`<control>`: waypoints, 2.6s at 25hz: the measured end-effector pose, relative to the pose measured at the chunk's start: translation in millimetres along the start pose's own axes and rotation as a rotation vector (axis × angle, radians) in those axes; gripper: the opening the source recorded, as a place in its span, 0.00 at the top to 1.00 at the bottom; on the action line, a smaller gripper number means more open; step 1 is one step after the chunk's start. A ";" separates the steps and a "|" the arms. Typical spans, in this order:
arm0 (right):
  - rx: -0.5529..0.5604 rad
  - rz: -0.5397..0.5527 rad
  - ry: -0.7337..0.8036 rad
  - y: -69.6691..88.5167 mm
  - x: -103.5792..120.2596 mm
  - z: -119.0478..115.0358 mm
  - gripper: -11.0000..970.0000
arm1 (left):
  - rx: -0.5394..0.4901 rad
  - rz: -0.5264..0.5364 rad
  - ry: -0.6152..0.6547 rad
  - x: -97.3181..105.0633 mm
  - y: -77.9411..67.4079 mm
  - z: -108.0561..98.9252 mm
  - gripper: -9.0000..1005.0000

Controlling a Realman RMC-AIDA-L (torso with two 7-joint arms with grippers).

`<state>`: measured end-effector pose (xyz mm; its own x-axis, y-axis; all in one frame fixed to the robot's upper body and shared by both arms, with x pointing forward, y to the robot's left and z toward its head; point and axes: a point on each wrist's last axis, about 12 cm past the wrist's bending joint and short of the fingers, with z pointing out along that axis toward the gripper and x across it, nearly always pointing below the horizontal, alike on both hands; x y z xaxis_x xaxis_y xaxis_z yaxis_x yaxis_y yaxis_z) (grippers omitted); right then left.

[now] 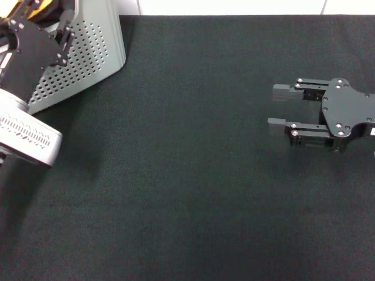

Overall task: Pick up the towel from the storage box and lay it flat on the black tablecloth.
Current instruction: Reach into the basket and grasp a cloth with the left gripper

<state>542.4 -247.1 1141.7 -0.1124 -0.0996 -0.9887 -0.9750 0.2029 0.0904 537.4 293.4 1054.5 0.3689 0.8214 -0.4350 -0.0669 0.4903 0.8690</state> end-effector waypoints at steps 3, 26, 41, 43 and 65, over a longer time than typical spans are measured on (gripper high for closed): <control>-0.003 0.000 0.001 0.3 0.2 0.5 0.32 | -0.006 0.013 0.012 1.0 0.0 -1.4 0.48; -0.008 0.009 -0.002 3.0 2.7 0.4 0.32 | -0.024 0.145 0.080 2.0 -2.7 6.8 0.48; -0.008 0.010 -0.001 3.3 3.1 0.3 0.32 | -0.038 0.140 0.048 -4.7 -3.0 13.1 0.52; -0.008 0.010 -0.001 3.4 3.1 0.3 0.32 | -0.038 0.137 0.047 -5.5 -3.4 14.2 0.55; -0.006 0.009 -0.001 3.3 3.2 -0.1 0.32 | -0.051 0.126 0.071 -6.5 -4.6 17.4 0.81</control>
<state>538.8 -246.8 1138.9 -0.1207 -0.0966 -0.9880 -0.9752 0.1976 0.0998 551.4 280.8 1057.5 0.2885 0.8950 -0.3403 -0.1561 0.3946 0.9055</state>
